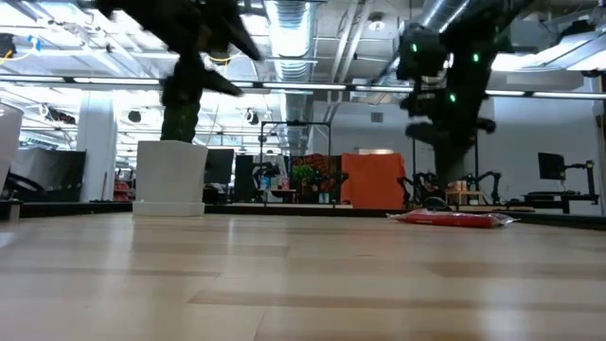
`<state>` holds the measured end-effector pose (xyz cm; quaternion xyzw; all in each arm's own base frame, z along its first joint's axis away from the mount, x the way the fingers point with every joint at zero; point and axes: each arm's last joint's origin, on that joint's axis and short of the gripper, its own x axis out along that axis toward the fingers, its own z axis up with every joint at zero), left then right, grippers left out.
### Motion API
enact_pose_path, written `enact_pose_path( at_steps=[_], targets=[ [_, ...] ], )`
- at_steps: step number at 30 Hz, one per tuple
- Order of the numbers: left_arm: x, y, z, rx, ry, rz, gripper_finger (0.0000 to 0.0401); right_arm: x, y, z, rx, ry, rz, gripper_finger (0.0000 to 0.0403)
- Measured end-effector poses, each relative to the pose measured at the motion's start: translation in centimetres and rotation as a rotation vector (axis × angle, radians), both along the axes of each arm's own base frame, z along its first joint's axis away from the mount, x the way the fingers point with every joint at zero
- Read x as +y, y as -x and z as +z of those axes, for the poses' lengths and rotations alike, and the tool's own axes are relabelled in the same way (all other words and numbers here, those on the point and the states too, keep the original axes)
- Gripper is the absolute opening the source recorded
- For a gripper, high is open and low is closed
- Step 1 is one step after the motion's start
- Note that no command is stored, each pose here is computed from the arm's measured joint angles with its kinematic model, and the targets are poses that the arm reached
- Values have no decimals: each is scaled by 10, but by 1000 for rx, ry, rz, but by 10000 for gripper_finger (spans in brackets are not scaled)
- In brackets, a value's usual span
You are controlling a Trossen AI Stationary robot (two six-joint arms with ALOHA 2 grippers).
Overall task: Sort popcorn bags into baskets
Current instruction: Put the red popcorn bag into the transparent bin
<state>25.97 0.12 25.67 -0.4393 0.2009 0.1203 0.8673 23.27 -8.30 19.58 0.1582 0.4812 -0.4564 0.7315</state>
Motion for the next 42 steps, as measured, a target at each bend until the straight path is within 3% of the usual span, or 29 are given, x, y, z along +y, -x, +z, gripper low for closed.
enact_pose_path(
  at_steps=[4, 8, 15, 19, 24, 32, 42],
  targets=[
    [29, -34, -33, -10, 23, 45, 224, -14, 14, -18, 11, -6, -71, 26],
    [45, -64, -72, -44, 117, 80, 224, -21, 26, -31, 16, -15, -142, 28],
    [54, -92, -131, 14, 294, 149, 226, -25, 42, -49, 29, -37, -231, 13],
    [56, -101, -141, -1, 361, 188, 230, -27, 49, -56, 8, -41, -293, 24],
    [58, -101, -144, -11, 367, 297, 231, -28, 53, -70, -57, -93, -352, 27],
    [59, -100, -146, -6, 355, 346, 232, -17, 22, -81, -221, -158, -230, 17],
    [61, -99, -147, -17, 331, 408, 232, 23, -50, -63, -329, -242, 65, 21]
  ],
)
